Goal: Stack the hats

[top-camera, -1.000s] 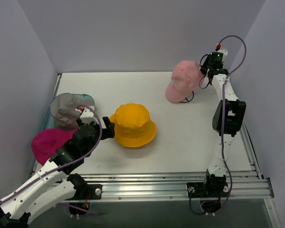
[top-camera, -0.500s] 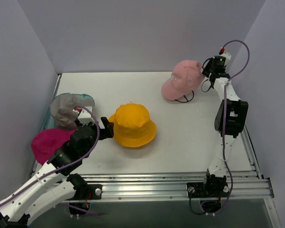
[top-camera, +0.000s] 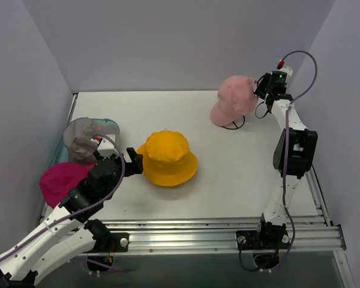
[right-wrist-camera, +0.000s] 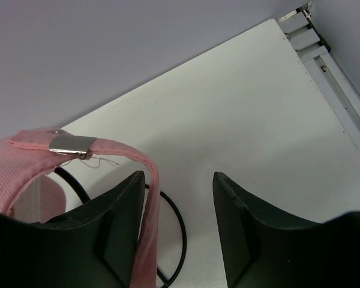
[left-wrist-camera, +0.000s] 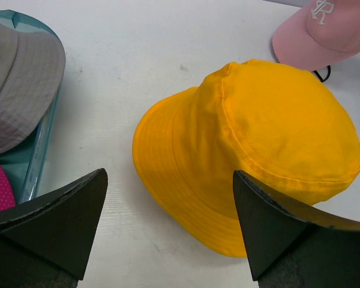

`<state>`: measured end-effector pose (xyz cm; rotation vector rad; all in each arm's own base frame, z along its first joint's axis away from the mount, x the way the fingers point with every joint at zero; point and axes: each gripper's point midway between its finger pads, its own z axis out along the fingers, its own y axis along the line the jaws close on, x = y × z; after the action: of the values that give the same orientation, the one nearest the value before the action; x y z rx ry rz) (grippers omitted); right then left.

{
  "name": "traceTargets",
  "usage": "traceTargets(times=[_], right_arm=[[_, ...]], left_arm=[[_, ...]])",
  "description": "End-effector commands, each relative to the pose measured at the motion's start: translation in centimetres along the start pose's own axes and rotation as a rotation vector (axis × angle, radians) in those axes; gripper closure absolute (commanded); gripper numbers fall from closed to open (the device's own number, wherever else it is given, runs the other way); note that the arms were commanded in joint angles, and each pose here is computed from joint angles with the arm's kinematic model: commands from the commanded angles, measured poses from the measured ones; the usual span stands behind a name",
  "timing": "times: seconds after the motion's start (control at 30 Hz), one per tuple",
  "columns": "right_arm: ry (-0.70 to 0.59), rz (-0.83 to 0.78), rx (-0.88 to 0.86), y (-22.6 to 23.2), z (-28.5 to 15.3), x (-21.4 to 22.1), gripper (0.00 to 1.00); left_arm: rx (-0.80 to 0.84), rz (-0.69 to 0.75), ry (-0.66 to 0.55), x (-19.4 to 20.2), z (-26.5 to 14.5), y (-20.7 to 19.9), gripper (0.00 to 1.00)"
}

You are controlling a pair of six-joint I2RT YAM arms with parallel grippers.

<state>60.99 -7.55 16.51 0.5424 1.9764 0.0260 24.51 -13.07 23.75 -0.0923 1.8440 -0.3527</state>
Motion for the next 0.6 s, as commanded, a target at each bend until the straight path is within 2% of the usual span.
traceTargets(times=[0.0,0.57], right_arm=[[-0.058,0.023,-0.095,1.9,-2.8,-2.8,0.55],[-0.138,0.045,-0.137,3.1,-6.2,-6.2,0.47]], left_arm=[[-0.007,-0.008,-0.023,-0.4,0.1,0.0,0.06],[-0.016,-0.002,-0.023,-0.4,0.1,0.2,0.06]])
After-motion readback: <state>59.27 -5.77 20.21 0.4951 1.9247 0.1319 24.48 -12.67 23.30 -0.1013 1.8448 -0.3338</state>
